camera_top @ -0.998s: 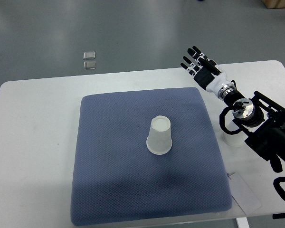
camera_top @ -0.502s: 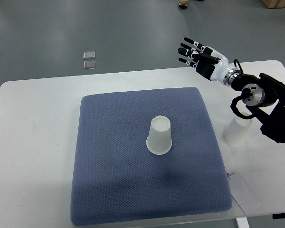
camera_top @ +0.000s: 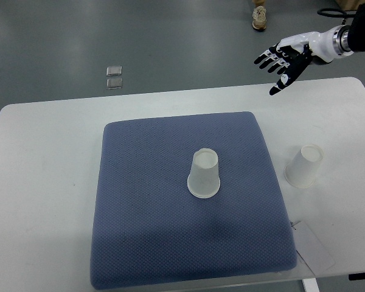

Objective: Stack paper cups
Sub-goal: 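Move the right hand above the white paper cup beside the pad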

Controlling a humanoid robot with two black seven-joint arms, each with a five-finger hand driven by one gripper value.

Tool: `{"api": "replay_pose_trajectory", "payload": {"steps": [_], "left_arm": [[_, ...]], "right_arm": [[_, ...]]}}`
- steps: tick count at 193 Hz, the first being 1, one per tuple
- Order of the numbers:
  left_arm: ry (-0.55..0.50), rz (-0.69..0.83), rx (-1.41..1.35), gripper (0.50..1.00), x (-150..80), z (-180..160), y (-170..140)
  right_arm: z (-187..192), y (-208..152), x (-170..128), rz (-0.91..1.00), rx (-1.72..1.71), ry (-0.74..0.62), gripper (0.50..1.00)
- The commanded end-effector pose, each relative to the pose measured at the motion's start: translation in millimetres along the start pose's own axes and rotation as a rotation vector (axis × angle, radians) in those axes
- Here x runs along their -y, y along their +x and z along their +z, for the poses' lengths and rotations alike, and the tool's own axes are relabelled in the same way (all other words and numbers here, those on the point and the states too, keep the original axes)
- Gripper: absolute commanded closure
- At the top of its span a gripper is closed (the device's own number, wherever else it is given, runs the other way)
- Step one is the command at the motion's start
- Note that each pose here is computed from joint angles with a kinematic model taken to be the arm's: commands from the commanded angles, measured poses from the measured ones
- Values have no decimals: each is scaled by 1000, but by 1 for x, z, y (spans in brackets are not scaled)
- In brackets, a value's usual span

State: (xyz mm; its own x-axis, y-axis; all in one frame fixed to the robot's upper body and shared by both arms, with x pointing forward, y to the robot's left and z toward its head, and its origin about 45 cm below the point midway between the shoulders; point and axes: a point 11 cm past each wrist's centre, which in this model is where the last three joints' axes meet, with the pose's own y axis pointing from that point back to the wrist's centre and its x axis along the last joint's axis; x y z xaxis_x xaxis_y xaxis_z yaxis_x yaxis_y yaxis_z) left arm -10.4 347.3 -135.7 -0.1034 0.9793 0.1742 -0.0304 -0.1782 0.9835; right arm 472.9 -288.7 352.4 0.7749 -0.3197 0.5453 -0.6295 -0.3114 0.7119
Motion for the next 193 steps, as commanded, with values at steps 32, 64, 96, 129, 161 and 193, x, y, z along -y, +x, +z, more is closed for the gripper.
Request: {"api": "replay_pose_trajectory", "payload": {"steps": [32,64,96,129,161,193], "left_arm": [[0,0,1,500,0,0,0],[0,0,1,500,0,0,0],[0,0,-1,500,0,0,0],[0,0,-1,500,0,0,0],[0,0,-1,500,0,0,0],[0,0,1,500,0,0,0]], "right_arm": [[4,-6,-26,-74,-346,-247,579],[-6,-8,-33,-82,-378,-250,579],[-10,-11,-31,-88,-386,-244,581],[1,-18,-25,-96,-368,-248,583],[20,-31,-22,-119,-332,-250,583],[33,-46,-21,-137,-305,-244,583]]}}
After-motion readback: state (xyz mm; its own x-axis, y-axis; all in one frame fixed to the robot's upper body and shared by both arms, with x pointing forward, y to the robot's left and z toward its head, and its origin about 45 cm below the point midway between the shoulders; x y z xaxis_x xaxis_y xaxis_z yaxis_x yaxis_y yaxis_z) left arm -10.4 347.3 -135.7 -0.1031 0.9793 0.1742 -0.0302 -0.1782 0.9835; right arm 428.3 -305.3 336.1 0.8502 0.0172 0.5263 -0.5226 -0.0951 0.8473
